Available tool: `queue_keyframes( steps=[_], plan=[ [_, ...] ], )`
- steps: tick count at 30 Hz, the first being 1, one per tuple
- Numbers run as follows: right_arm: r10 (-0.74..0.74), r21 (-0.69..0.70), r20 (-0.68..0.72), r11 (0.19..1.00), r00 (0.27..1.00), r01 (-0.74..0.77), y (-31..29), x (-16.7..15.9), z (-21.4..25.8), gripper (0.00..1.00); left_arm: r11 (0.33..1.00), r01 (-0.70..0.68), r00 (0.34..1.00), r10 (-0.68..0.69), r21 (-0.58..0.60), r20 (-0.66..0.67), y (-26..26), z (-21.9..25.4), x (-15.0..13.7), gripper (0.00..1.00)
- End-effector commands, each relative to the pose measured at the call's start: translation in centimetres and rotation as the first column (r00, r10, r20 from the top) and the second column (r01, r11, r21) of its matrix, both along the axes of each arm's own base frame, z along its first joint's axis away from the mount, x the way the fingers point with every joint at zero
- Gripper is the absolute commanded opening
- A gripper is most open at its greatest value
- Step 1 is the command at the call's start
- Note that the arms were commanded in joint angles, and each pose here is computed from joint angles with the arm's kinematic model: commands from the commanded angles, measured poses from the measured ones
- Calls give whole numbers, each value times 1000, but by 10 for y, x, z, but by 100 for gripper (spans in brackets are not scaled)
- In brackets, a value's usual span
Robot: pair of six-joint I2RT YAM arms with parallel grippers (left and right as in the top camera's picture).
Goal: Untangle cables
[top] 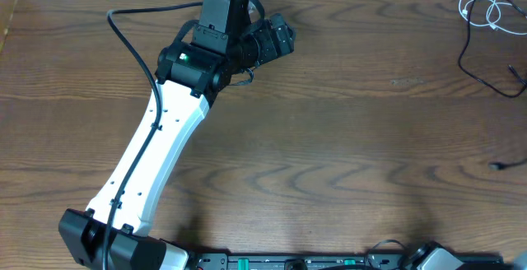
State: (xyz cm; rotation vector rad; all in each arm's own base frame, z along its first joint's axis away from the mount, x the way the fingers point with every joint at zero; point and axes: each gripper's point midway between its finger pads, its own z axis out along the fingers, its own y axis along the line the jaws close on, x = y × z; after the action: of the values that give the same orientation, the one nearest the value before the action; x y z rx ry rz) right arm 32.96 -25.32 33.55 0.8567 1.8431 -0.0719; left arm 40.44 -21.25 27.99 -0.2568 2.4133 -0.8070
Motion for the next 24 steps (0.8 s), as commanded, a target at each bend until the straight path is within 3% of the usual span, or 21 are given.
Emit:
queue_keyframes(
  steps=[1, 5, 6, 8, 9, 10, 15, 24],
  plan=[
    [-127, 8, -84, 992, 988, 128, -32, -4, -29, 1, 1000, 13, 999, -13, 8, 41, 1, 12, -3, 89],
    [-130, 73, -189, 987, 973, 145, -48, 9, -81, 1, 1000, 13, 999, -13, 8, 41, 1, 12, -3, 89],
    [-124, 94, -218, 985, 968, 147, -51, 12, -96, 6, 1000, 13, 999, -13, 8, 41, 1, 12, -3, 89],
    [-115, 136, -270, 978, 956, 156, -53, 15, -122, 35, 1000, 13, 999, -13, 8, 41, 1, 12, -3, 89],
    [-114, 177, -306, 969, 945, 174, -54, 15, -142, 60, 1000, 13, 999, -13, 8, 40, 1, 12, -3, 89],
    [-116, 206, -331, 960, 936, 192, -53, 13, -154, 70, 1000, 13, 999, -13, 8, 41, 1, 12, -3, 89],
    [-116, 292, -404, 924, 907, 248, -45, 2, -182, 77, 1000, 13, 999, -13, 8, 40, 1, 12, -3, 89],
    [-90, 400, -401, 878, 912, 262, -18, -9, -173, 95, 1000, 13, 999, -14, 11, 34, 2, 11, -4, 89]
  ],
)
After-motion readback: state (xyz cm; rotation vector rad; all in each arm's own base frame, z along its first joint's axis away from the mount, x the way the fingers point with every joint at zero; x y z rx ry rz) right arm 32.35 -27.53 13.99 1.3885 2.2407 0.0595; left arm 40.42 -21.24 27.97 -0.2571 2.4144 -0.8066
